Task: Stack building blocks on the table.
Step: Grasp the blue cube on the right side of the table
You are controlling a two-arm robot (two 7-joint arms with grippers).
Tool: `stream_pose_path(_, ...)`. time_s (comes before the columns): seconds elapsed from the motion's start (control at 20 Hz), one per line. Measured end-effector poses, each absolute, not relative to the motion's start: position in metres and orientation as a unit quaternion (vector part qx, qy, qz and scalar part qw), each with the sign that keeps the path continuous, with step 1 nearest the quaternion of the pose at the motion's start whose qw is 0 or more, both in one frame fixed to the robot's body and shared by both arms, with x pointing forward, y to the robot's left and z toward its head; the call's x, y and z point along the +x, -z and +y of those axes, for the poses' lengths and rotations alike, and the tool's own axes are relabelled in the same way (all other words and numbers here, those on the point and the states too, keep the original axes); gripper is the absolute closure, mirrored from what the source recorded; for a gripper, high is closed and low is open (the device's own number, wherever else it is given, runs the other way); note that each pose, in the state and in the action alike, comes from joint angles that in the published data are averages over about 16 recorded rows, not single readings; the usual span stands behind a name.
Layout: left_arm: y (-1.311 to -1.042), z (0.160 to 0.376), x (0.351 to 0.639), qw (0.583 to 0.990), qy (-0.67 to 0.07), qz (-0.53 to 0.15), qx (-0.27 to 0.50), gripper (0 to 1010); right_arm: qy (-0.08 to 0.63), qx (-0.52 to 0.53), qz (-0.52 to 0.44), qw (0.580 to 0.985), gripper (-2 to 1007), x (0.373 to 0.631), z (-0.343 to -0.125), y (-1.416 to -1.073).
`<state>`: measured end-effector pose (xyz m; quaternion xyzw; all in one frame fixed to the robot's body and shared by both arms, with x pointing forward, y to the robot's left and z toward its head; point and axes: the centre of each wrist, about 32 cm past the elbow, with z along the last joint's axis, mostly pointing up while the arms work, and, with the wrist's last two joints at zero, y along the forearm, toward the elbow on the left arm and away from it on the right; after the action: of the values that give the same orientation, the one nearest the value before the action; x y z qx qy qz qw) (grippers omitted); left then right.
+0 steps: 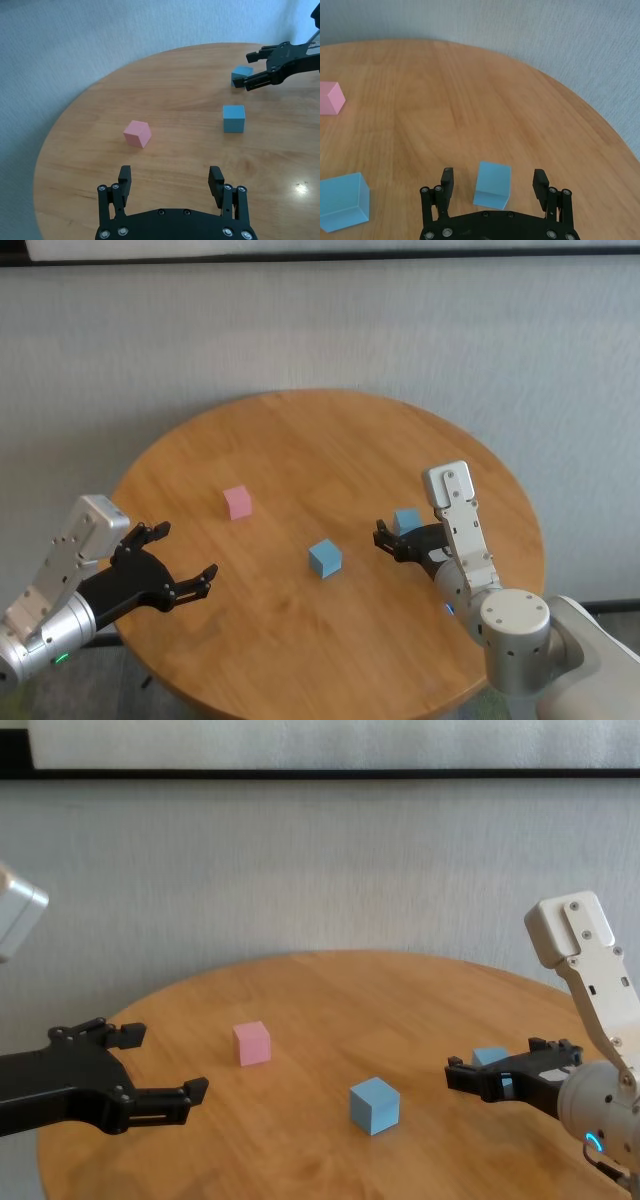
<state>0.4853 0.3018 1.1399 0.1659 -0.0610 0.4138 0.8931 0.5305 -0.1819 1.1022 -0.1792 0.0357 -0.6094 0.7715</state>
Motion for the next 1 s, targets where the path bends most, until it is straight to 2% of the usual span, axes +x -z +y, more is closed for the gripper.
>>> stream_pose_path(0.55, -1.1399, 0.3018, 0.4855, 0.893, -0.414, -0.061, 0.166, 8, 0.613, -0.182, 0.038, 0.768, 8, 0.5374, -0.1777, -1.0972)
stream_pose_path(0.8, -1.14, 0.3018, 0.4855, 0.893, -0.414, -0.061, 0.166, 9, 0.614, -0.185, 0.04, 0.766, 58, 0.5385, -0.1774, -1.0966)
stream_pose_path(1.0, -1.14, 0.3018, 0.4855, 0.893, -0.414, -0.061, 0.166, 9, 0.615, -0.188, 0.042, 0.765, 137, 0.5389, -0.1776, -1.0969)
